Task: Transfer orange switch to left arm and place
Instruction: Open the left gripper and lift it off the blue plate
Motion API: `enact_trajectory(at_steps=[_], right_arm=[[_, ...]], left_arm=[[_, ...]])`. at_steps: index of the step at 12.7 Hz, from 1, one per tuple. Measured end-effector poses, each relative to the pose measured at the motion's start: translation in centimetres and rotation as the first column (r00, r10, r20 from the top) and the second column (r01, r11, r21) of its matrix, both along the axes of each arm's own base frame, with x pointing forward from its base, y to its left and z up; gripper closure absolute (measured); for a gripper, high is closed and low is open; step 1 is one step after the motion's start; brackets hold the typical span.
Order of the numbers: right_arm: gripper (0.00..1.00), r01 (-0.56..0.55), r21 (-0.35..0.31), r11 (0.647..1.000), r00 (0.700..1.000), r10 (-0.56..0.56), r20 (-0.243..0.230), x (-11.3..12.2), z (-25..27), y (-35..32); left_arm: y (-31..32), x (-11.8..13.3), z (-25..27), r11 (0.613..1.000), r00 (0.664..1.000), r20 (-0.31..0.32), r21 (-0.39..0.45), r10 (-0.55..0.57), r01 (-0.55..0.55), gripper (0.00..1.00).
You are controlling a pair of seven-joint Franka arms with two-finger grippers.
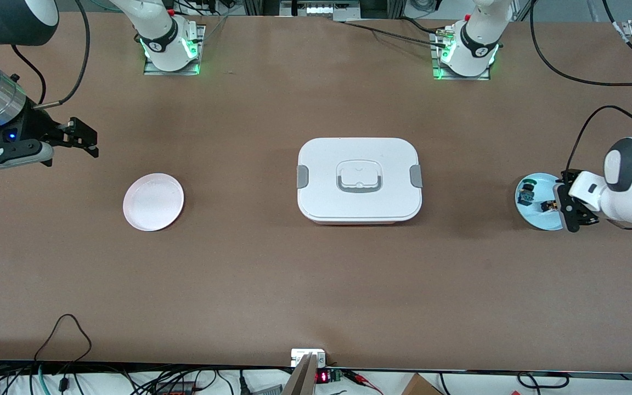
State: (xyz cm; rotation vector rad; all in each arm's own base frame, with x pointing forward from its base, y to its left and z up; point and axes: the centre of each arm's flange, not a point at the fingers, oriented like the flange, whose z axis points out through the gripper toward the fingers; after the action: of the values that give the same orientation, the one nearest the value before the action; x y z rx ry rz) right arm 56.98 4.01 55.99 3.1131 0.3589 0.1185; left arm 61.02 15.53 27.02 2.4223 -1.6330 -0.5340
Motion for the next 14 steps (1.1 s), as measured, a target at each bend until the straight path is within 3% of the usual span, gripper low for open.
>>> enact_trajectory(at_steps=[2,5,8,10,11,12,13,14], right_arm=[[0.0,0.0,0.0,1.0,1.0,0.0,0.003,0.0,0.2,0.0],[0.0,0.002,0.0,1.0,1.0,-0.002,0.002,0.1,0.1,-0.1],[0.0,0.001,0.0,1.0,1.0,-0.001,0.002,0.1,0.1,0.0],[0.0,0.001,0.0,1.0,1.0,-0.001,0.003,0.1,0.1,0.0],[0.0,0.001,0.0,1.0,1.0,-0.001,0.003,0.1,0.1,0.0],[0.0,0.001,0.0,1.0,1.0,-0.001,0.003,0.1,0.1,0.0],[0.0,0.001,0.0,1.0,1.0,-0.001,0.003,0.1,0.2,0.0],[0.0,0.001,0.0,1.0,1.0,-0.001,0.004,0.1,0.2,0.0]], left_arm=[[-3.0,1.3,4.0,0.989,0.989,-0.028,0.042,0.142,-0.141,0.0],[-7.5,2.9,9.7,0.939,0.944,0.006,0.109,0.329,-0.327,0.0],[-9.7,3.3,14.7,0.906,0.915,0.012,0.137,0.402,-0.4,0.0],[-11.4,3.5,18.3,0.884,0.896,0.055,0.148,0.44,-0.443,0.0],[-12.3,3.5,20.3,0.846,0.859,0.1,0.146,0.502,-0.512,0.0],[-13.3,3.3,22.5,0.782,0.792,0.153,0.13,0.592,-0.61,0.0],[-14.0,2.8,24.6,0.684,0.688,0.209,0.103,0.695,-0.722,0.0],[-14.7,2.1,26.5,0.57,0.564,0.27,0.063,0.781,-0.819,0.0]])
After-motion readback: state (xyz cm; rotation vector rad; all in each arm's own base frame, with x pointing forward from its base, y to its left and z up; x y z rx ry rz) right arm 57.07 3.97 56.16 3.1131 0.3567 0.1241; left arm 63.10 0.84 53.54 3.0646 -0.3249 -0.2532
